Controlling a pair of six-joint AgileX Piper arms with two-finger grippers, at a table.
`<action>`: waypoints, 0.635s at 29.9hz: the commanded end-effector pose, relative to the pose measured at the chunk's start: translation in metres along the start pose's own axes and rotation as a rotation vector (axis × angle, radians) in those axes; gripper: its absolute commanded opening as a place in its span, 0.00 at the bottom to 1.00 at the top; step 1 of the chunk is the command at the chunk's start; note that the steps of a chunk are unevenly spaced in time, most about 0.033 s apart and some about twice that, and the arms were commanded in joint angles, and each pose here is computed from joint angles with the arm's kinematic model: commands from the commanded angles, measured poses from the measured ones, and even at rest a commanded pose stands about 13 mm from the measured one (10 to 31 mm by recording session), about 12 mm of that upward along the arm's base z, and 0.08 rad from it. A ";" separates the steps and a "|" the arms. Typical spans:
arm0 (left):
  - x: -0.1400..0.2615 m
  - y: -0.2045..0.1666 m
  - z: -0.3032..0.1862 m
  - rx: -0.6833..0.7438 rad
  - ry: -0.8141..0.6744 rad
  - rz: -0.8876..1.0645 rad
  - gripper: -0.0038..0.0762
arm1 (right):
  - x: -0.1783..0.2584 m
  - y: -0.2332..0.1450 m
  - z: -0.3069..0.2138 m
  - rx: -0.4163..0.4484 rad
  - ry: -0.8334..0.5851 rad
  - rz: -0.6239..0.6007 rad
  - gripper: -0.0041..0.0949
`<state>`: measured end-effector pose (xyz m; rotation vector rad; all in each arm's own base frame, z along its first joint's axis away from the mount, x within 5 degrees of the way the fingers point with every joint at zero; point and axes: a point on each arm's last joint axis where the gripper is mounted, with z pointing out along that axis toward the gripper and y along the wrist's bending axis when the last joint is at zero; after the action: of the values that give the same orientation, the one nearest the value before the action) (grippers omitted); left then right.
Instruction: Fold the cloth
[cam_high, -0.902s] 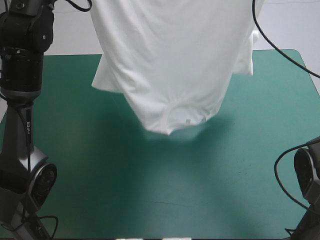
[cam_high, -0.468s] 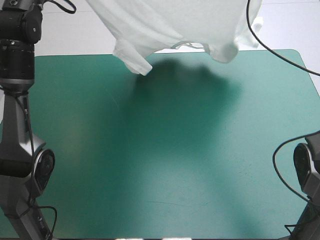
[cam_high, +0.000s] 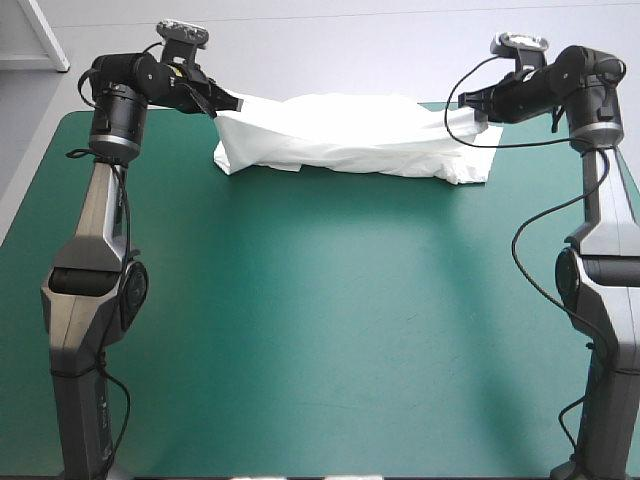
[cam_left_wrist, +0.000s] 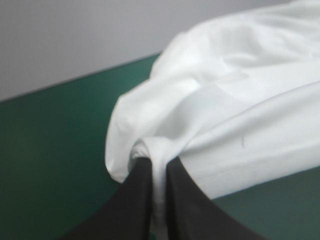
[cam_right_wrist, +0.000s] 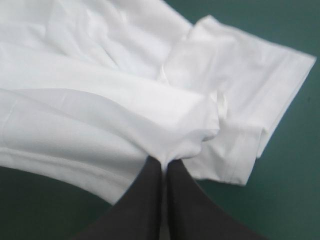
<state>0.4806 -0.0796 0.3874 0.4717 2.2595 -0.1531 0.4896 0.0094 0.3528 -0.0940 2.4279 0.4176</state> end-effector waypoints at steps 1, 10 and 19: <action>-0.007 -0.013 -0.035 0.039 -0.010 -0.006 0.07 | 0.007 0.023 -0.038 0.010 -0.021 -0.060 0.03; 0.039 -0.038 -0.068 0.045 0.235 0.033 0.07 | 0.107 0.040 -0.101 0.205 0.218 -0.168 0.03; 0.153 -0.056 -0.119 0.031 0.517 0.036 0.07 | 0.223 0.049 -0.173 0.279 0.244 -0.124 0.03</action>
<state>0.3256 -0.0685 0.3449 0.6144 2.7221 -0.0999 0.2401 0.0143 0.3432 -0.1909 2.7503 0.0762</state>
